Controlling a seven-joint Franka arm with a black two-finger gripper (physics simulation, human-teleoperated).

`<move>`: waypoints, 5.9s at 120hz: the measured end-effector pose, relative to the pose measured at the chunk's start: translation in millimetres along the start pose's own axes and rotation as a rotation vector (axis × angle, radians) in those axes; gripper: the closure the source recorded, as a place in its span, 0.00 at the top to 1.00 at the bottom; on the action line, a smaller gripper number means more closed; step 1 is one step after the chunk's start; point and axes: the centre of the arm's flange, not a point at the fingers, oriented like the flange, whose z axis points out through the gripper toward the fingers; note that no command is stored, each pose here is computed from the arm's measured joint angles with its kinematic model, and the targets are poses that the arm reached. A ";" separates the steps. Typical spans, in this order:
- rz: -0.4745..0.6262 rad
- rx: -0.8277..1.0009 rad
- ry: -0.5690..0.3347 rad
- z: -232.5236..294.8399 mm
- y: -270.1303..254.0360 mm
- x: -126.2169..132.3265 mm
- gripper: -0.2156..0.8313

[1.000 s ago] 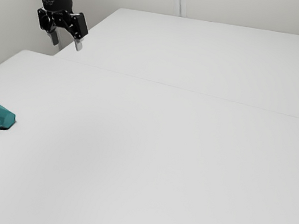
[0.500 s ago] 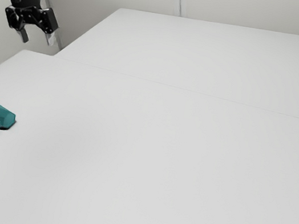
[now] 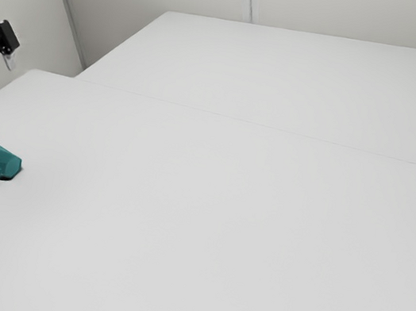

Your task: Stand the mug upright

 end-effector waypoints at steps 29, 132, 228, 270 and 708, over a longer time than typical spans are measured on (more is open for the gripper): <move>-0.017 -0.141 0.079 41.7 -98.1 -20.9 0.78; 0.197 -0.410 0.288 211.4 -274.6 -42.7 0.78; 0.285 -0.511 0.343 266.2 -278.0 -13.5 0.78; 0.237 -0.551 0.300 289.8 -268.5 2.7 0.78; 0.213 0.183 0.109 243.6 258.2 -80.3 0.05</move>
